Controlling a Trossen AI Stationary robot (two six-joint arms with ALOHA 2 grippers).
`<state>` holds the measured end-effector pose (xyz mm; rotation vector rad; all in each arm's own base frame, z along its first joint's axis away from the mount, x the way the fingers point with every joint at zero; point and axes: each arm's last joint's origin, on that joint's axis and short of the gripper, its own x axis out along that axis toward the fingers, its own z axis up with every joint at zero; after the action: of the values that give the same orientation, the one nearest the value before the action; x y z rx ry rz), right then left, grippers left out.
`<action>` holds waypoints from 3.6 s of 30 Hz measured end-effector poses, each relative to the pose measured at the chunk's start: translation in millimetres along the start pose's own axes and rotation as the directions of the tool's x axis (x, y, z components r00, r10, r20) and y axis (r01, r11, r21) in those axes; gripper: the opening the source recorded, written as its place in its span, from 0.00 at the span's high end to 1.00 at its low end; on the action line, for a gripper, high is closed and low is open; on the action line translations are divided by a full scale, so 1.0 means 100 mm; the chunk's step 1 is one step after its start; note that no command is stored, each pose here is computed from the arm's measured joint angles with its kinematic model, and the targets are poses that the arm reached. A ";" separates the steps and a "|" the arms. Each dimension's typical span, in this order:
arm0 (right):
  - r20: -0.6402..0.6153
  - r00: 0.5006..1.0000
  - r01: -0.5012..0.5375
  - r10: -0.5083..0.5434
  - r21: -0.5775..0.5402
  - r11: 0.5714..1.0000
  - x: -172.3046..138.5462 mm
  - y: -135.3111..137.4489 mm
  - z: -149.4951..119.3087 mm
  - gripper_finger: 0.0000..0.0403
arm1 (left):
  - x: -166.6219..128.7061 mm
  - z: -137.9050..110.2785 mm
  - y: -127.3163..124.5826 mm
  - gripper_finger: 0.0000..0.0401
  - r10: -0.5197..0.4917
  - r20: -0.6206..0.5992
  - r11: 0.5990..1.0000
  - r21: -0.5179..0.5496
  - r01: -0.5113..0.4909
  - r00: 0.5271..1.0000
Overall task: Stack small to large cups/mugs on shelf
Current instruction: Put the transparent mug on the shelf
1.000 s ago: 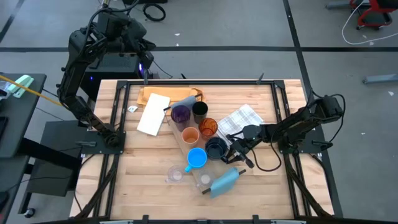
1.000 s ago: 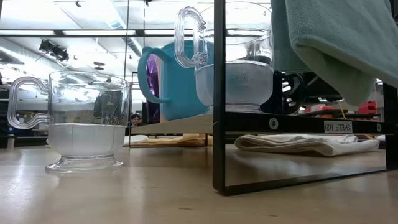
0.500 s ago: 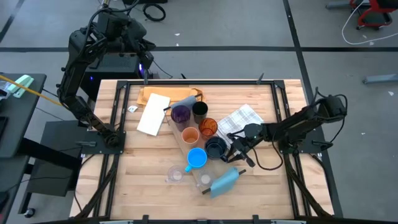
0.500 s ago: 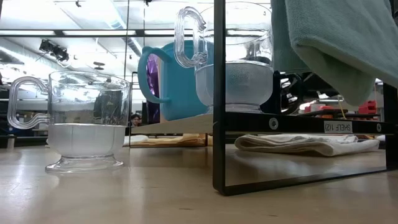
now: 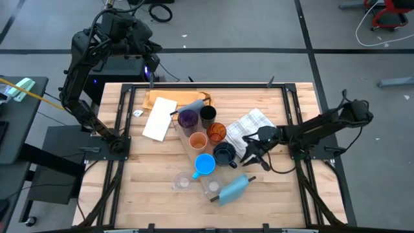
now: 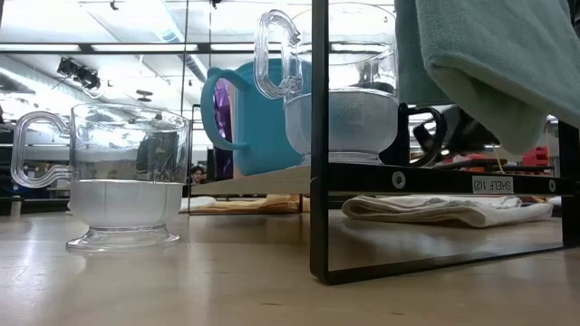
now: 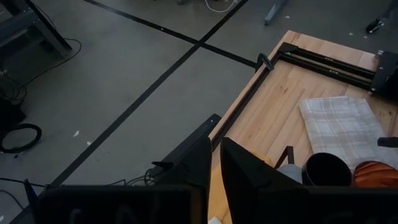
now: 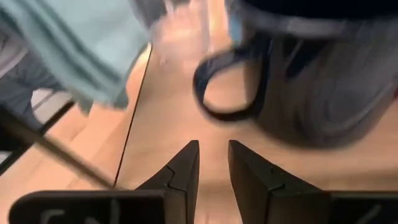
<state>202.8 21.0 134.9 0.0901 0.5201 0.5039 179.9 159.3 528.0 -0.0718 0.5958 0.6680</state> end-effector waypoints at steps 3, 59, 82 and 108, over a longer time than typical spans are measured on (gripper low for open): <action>-0.025 1.000 -0.002 0.002 0.020 1.000 -0.05 0.03 -0.01 0.77 | 0.00 0.00 0.00 0.89 0.000 0.000 1.000 0.000 0.000 1.000; 0.133 0.956 0.225 -0.261 0.236 0.945 -1.62 1.10 1.75 0.82 | -0.45 -1.81 -3.02 0.85 -0.286 -0.577 0.930 -0.361 0.075 0.765; 0.076 0.969 0.171 -0.237 0.490 0.855 -1.16 1.06 1.88 0.81 | -0.33 -2.52 -3.36 0.89 -0.274 -0.462 0.916 -0.392 0.083 0.843; 0.136 0.986 0.029 -0.093 0.409 0.912 -0.84 1.31 1.97 0.82 | 0.25 -2.56 -3.50 0.89 -0.171 -0.580 0.941 -0.336 -0.042 0.796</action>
<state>180.4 103.4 371.1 0.5073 0.4688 0.3173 279.2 -166.9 258.0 -0.6469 1.0882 0.6709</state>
